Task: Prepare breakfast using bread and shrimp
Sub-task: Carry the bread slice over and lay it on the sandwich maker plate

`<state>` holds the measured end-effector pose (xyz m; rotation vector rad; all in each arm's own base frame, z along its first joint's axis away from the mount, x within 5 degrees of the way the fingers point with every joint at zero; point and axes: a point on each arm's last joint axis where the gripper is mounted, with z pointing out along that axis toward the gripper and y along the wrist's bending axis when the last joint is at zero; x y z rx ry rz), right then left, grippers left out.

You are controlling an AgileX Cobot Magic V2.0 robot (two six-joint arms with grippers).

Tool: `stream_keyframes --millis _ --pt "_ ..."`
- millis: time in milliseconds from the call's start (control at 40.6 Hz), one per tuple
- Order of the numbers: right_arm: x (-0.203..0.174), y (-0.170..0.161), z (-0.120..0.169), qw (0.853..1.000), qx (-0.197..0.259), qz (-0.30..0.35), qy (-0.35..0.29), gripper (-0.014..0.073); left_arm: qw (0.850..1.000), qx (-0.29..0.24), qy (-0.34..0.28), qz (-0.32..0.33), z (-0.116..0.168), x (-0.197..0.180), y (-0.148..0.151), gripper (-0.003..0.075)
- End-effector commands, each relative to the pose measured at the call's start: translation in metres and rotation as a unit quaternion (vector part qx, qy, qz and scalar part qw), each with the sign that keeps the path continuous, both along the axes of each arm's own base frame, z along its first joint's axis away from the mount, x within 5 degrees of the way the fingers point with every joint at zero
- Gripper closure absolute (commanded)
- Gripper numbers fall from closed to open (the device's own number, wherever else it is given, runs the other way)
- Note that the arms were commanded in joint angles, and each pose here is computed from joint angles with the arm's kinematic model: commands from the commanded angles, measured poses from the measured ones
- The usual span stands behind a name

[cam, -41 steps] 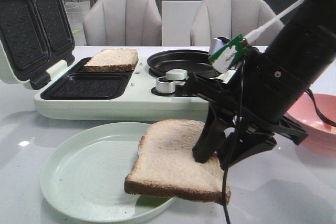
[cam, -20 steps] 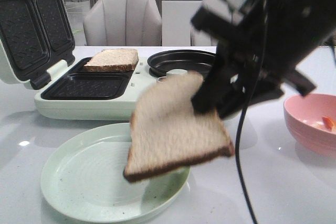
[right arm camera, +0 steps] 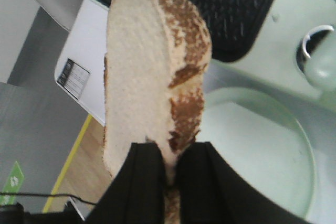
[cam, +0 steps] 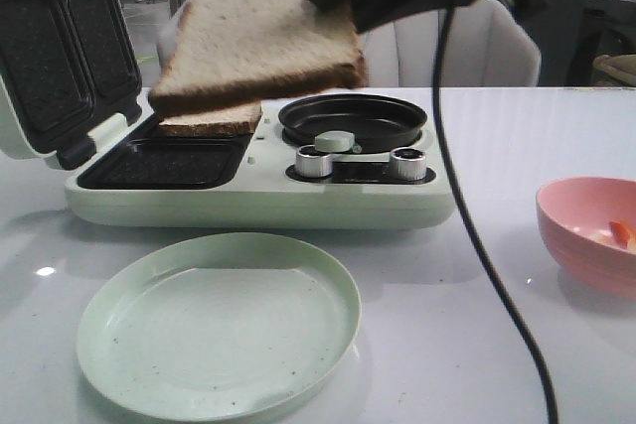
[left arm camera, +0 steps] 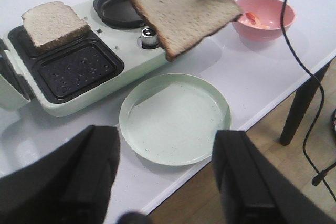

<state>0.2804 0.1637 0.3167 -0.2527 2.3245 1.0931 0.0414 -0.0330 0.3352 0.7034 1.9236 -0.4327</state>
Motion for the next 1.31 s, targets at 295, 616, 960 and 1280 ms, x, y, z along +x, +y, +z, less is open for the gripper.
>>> stream_keyframes --millis 295,616,960,1280 --pt "0.103 0.055 0.006 0.994 0.1 -0.003 -0.032 0.055 0.999 -0.037 -0.037 -0.006 0.015 0.002 -0.003 0.0277" --pt "0.149 0.096 -0.046 0.996 0.092 0.011 -0.016 0.0545 0.999 -0.037 -0.037 -0.006 0.015 0.002 -0.003 0.0277" --pt "0.159 0.088 -0.059 0.998 0.059 -0.005 -0.028 0.0091 0.999 -0.037 -0.037 -0.006 0.015 0.002 -0.003 0.0277" --pt "0.144 0.046 0.006 0.995 0.015 0.016 -0.101 0.0093 0.999 -0.037 -0.037 -0.006 0.015 0.002 -0.003 0.0277"
